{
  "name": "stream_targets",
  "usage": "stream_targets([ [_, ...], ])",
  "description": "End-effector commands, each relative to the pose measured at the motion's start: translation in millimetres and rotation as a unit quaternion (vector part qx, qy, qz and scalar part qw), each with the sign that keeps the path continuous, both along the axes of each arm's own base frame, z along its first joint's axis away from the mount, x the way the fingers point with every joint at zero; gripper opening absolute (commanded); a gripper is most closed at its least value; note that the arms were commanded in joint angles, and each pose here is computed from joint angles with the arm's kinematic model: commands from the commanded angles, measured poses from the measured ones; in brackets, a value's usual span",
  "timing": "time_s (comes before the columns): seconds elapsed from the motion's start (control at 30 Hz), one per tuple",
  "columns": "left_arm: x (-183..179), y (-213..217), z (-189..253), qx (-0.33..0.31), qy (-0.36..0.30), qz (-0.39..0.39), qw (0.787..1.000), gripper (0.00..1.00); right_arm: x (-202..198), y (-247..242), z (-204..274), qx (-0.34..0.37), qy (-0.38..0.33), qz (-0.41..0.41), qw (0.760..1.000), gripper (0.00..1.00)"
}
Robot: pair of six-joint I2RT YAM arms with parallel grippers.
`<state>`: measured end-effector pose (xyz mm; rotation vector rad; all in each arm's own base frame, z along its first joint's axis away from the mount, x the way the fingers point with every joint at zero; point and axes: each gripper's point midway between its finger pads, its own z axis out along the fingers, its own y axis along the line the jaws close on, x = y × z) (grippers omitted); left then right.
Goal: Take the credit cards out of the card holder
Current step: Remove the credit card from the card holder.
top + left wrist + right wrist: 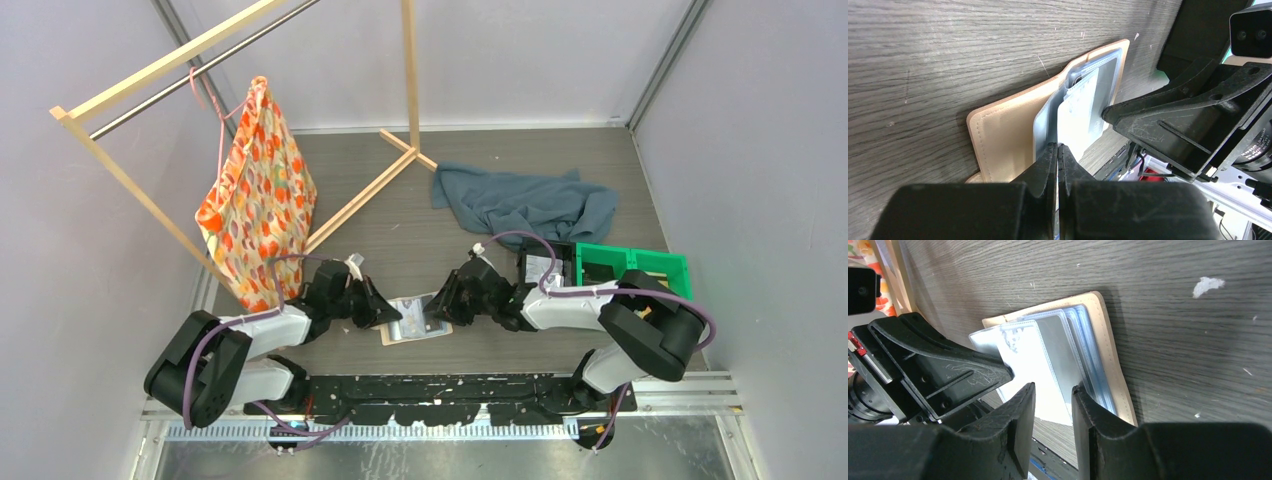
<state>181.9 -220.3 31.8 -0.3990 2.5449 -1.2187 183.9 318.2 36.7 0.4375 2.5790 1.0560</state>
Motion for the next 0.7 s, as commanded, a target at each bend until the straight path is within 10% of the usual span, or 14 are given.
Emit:
stream_targets([
  [0.0,-2.9,3.1,-2.3,0.004,-0.006,-0.007,1.0,0.0,-8.0,-23.9,-17.6,-0.056,0.013,-0.005,0.998,0.38],
  [0.67,-1.8,-7.1,2.7,-0.025,-0.008,-0.029,0.999,0.0,6.5,16.3,11.6,-0.027,-0.016,0.029,0.999,0.37],
])
